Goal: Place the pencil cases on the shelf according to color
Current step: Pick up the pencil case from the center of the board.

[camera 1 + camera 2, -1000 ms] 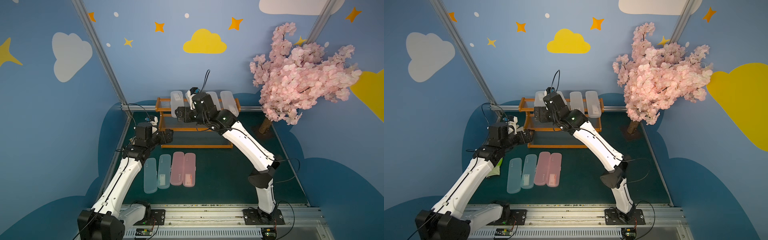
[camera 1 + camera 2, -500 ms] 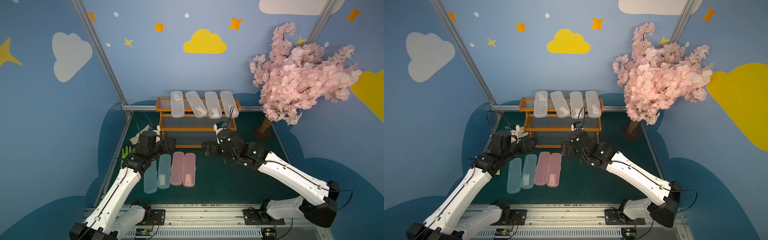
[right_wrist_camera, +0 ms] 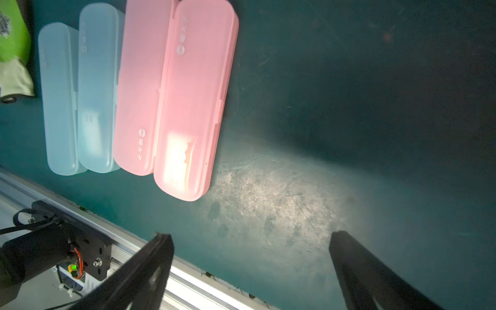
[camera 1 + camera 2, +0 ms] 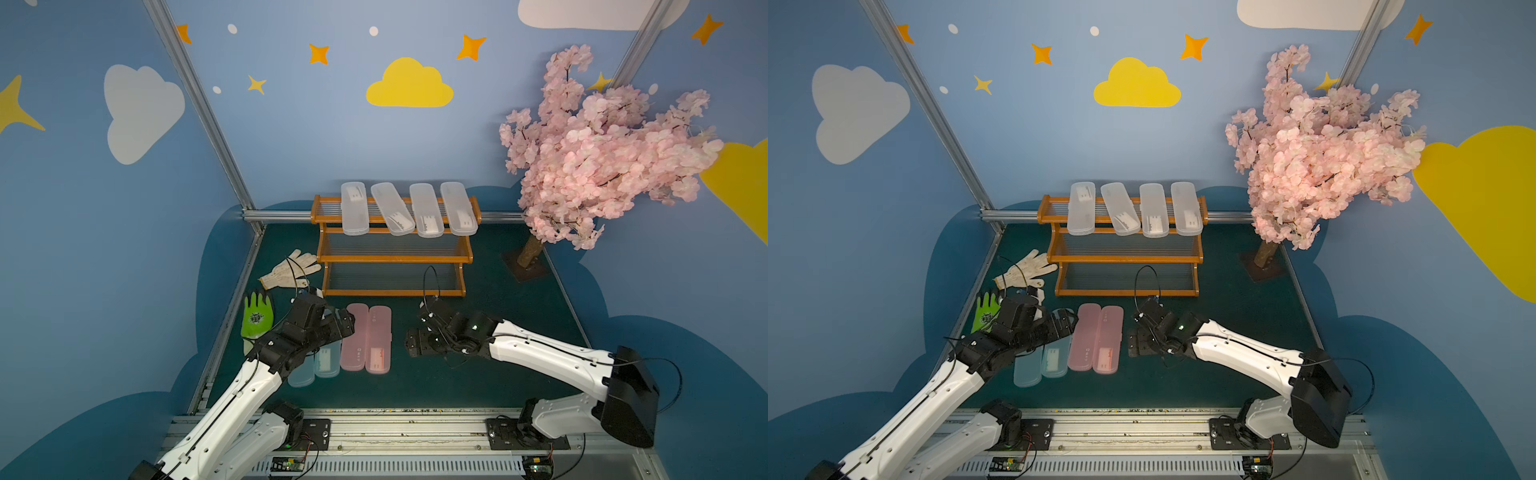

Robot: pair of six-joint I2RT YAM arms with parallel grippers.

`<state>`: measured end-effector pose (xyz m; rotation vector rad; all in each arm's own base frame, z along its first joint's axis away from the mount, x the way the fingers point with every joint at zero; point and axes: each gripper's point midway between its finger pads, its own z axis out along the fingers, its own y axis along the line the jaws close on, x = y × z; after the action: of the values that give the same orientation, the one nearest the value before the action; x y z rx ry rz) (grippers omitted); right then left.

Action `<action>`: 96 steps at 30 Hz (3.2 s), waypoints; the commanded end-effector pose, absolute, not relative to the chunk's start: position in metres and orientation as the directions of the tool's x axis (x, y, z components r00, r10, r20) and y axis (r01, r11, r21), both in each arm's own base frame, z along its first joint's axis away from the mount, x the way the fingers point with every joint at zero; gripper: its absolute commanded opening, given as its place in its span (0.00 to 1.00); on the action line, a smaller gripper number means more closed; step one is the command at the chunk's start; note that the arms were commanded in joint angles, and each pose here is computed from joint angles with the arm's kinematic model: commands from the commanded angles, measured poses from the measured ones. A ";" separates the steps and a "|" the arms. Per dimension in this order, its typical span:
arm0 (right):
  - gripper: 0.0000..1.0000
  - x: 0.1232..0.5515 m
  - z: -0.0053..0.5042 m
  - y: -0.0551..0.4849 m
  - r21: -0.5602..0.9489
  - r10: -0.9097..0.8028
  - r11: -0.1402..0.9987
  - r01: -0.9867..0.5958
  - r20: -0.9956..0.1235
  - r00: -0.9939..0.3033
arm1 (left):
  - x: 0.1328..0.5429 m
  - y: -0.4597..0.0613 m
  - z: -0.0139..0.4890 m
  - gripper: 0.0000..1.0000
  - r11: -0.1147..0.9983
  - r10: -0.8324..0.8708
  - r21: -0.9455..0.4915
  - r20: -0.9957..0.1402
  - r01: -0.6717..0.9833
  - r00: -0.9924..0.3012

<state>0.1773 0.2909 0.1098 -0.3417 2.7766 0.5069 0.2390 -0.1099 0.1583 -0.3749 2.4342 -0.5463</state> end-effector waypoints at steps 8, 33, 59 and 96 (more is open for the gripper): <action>0.96 0.167 0.079 0.373 0.253 -0.311 0.889 -0.381 -0.277 -0.909 | 0.243 -0.075 0.166 1.00 0.920 -0.361 -0.348 -0.565 -0.183 -0.742; 0.97 0.166 0.026 0.316 -0.076 -0.270 0.962 -0.261 -0.153 -0.951 | 0.244 -0.084 0.160 1.00 0.824 -0.474 -0.535 -0.471 -0.186 -0.744; 0.99 0.147 0.021 0.327 0.000 -0.358 0.931 -0.364 -0.181 -0.916 | 0.239 -0.078 0.165 1.00 0.850 -0.447 -0.498 -0.513 -0.171 -0.733; 0.73 0.193 0.190 0.242 0.008 -0.218 0.962 -0.273 -0.579 -0.786 | 0.273 -0.117 0.222 1.00 0.849 -0.415 -0.525 -0.602 -0.053 -0.682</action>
<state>0.1776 0.2443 0.1707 -0.3417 2.5397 0.1101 0.2645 -0.1146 0.2072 -0.3498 2.3108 -0.6028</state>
